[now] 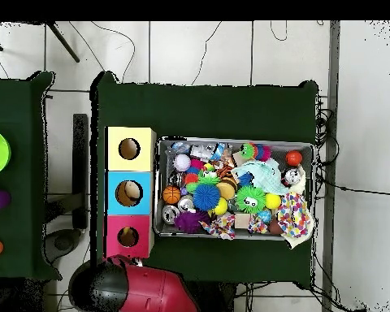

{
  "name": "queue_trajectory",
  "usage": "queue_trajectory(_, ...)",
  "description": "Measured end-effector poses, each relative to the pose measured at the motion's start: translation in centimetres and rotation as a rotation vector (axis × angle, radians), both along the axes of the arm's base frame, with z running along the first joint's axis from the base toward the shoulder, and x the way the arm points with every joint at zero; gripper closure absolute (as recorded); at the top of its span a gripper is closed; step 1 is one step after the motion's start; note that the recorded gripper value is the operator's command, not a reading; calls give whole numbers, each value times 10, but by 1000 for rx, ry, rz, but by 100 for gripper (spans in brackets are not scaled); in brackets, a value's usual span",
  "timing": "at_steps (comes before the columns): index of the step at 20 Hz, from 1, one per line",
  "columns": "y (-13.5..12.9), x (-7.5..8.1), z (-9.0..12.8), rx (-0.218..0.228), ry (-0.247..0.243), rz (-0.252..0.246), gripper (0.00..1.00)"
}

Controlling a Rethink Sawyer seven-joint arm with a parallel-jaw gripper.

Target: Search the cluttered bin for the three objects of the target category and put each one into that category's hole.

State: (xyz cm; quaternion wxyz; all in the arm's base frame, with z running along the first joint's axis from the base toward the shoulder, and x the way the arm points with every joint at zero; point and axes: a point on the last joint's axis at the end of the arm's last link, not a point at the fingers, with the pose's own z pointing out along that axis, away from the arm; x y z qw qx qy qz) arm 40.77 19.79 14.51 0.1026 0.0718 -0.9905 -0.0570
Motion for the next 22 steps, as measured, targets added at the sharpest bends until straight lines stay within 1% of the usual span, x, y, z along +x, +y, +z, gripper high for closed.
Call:
queue_trajectory(5, -6, 7, 2, -10, -18, 4, 0)
queue_trajectory(9, -18, 26, 0, -19, -42, 4, 0)
queue_trajectory(11, -26, 37, -1, -23, -54, -2, 0)
queue_trajectory(13, -31, 44, -2, -25, -61, -8, 0)
queue_trajectory(14, -41, 56, -3, -29, -73, -19, 0)
queue_trajectory(17, -49, 65, -4, -31, -81, -31, 0)
queue_trajectory(18, -60, 73, -5, -35, -87, -46, 0)
queue_trajectory(22, -75, 84, -7, -42, -98, -62, 0)
